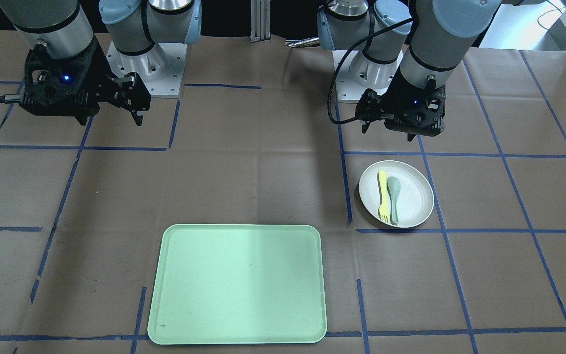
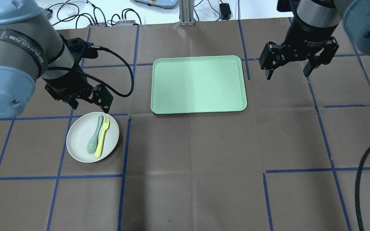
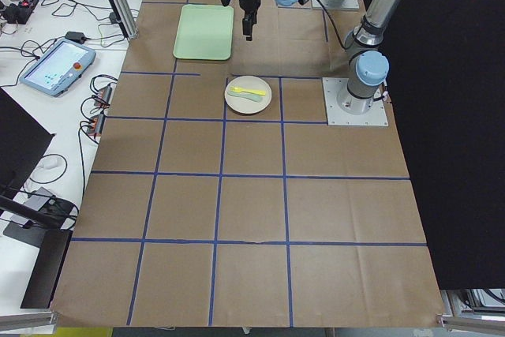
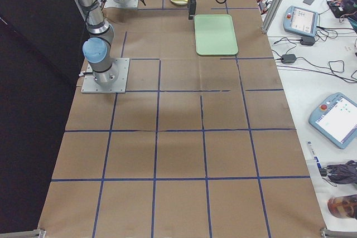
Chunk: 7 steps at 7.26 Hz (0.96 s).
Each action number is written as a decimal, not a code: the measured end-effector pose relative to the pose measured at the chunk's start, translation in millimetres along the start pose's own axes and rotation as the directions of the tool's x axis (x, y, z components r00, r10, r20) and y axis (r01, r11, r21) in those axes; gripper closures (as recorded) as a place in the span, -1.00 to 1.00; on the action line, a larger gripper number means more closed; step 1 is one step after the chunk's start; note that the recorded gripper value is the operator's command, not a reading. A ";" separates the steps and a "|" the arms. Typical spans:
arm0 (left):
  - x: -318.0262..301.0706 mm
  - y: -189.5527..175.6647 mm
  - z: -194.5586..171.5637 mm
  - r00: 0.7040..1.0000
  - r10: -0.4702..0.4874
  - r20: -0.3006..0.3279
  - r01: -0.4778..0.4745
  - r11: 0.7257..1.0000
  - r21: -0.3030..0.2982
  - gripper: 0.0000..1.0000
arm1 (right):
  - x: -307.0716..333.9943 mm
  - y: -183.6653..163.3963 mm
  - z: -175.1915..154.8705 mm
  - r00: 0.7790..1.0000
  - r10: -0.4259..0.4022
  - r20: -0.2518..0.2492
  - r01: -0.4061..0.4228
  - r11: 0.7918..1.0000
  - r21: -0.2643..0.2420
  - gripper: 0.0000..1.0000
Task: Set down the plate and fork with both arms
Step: 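Lower the left gripper to the white plate rim and grasp it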
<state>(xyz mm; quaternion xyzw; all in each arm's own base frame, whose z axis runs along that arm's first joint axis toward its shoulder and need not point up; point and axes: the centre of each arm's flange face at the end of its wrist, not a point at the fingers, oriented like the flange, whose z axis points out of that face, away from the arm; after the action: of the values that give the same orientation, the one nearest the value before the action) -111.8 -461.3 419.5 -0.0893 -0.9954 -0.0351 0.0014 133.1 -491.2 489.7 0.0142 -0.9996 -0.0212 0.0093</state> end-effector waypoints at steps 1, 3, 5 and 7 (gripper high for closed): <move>-5.7 0.8 2.9 1.000 -0.010 -0.001 0.010 1.000 -0.006 -0.97 | 0.0 0.0 0.0 1.000 0.000 0.000 0.000 1.000 0.000 -1.00; -27.1 11.4 18.4 1.000 -0.005 -0.013 0.005 1.000 -0.030 -0.96 | 0.1 0.0 0.0 1.000 -0.001 -0.001 0.001 1.000 0.000 -1.00; -65.7 27.8 45.5 0.999 0.038 -0.025 -0.038 0.999 -0.021 -0.98 | 0.0 0.0 0.0 1.000 0.000 0.000 0.000 1.000 0.000 -1.00; -120.0 50.0 96.1 0.993 0.111 -0.028 -0.110 0.994 0.006 -0.98 | -0.1 -0.2 -0.1 1.000 0.000 0.001 0.000 1.000 0.002 -1.00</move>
<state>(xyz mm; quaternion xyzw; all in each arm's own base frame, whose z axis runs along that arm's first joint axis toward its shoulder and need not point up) 15.5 -426.8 326.0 -0.1437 -0.9889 -0.0341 0.0176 133.2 -491.5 489.8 0.0141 -0.9997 -0.0203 0.0090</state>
